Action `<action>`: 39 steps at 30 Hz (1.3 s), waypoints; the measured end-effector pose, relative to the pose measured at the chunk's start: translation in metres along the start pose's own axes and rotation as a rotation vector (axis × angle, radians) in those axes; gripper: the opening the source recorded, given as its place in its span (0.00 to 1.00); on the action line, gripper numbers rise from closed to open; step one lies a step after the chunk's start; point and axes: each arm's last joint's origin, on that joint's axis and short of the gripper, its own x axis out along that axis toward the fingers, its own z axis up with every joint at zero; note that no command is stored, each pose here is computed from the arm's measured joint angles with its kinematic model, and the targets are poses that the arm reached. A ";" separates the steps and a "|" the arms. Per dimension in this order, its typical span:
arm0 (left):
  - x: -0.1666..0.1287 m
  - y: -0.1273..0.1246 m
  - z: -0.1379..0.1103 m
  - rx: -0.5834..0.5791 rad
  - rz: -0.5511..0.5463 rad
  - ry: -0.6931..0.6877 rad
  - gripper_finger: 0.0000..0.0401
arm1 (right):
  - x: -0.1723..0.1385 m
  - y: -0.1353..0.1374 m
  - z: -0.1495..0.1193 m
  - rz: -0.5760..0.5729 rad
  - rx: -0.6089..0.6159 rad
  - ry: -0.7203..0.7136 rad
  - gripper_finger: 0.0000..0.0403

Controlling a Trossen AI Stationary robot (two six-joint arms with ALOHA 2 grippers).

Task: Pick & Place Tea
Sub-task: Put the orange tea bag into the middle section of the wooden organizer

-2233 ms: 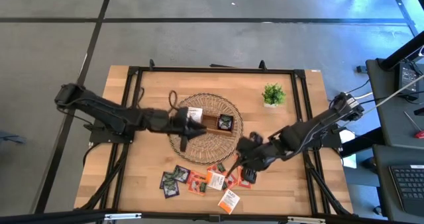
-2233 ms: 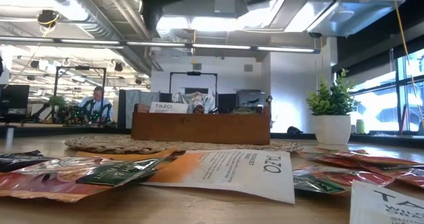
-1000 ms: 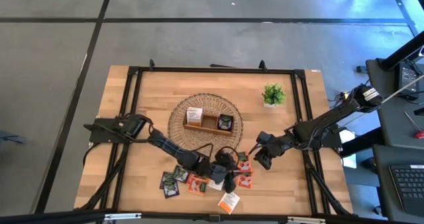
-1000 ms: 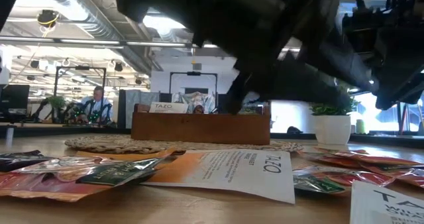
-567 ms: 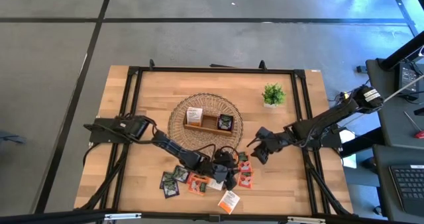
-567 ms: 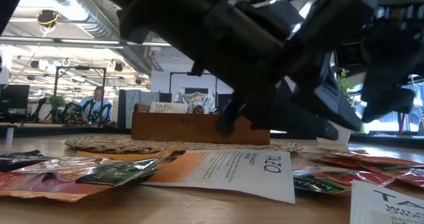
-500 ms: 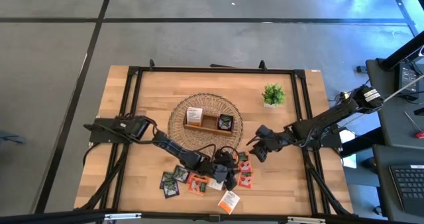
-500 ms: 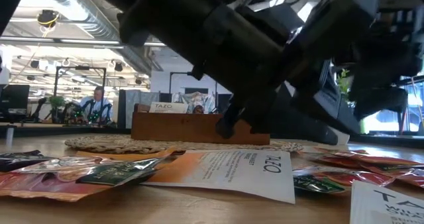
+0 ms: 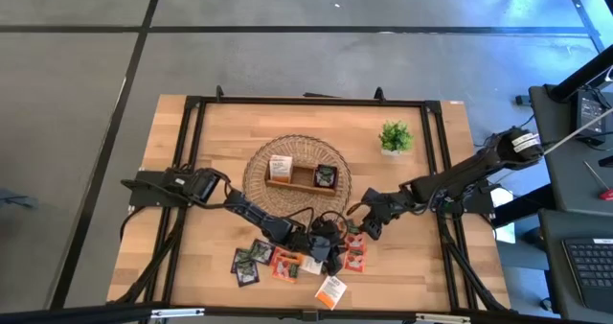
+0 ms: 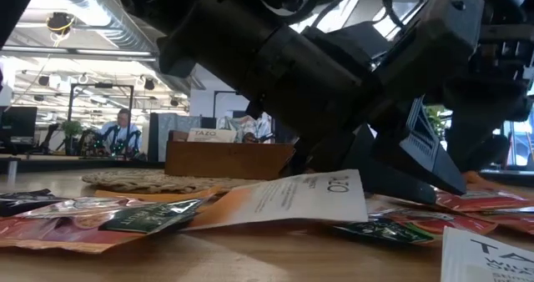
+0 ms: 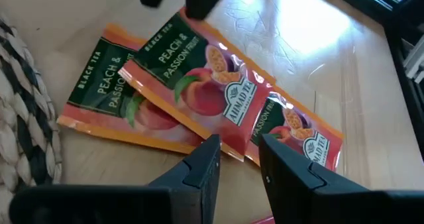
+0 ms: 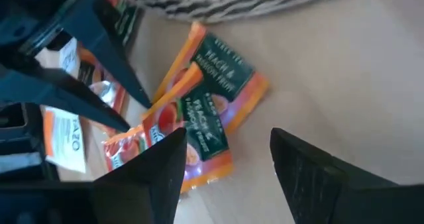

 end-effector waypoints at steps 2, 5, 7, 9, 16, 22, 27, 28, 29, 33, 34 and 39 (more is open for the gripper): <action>0.000 0.001 0.001 0.004 -0.001 0.001 0.25 | 0.005 -0.001 0.001 0.023 0.007 0.041 0.53; 0.000 0.001 0.001 0.010 -0.003 0.005 0.25 | 0.009 -0.003 0.000 0.048 0.022 0.110 0.50; 0.000 0.001 0.000 0.013 -0.005 0.011 0.25 | 0.010 -0.004 -0.001 0.057 0.024 0.134 0.49; 0.000 0.001 0.000 0.017 -0.003 0.016 0.25 | 0.010 -0.003 -0.001 0.065 0.023 0.138 0.47; 0.000 0.001 -0.001 0.018 -0.003 0.020 0.25 | 0.010 0.000 0.001 0.095 0.018 0.118 0.37; 0.000 0.001 -0.001 0.018 -0.003 0.023 0.25 | 0.010 0.002 0.003 0.117 0.018 0.106 0.26; 0.000 0.001 -0.001 0.025 -0.005 0.026 0.25 | 0.010 0.002 0.003 0.116 0.020 0.108 0.16; 0.000 0.001 -0.001 0.033 -0.007 0.028 0.25 | 0.010 0.002 0.003 0.116 0.020 0.108 0.14; 0.000 0.001 -0.002 0.041 -0.007 0.030 0.25 | 0.010 0.002 0.003 0.115 0.019 0.108 0.12; 0.000 0.001 -0.003 0.046 -0.012 0.037 0.24 | 0.010 0.002 0.003 0.115 0.019 0.106 0.03; 0.000 0.001 -0.003 0.052 -0.016 0.040 0.25 | 0.010 0.002 0.003 0.115 0.018 0.106 0.02; -0.010 -0.003 0.009 0.092 -0.068 0.108 0.25 | 0.008 0.003 0.003 0.136 0.019 0.120 0.02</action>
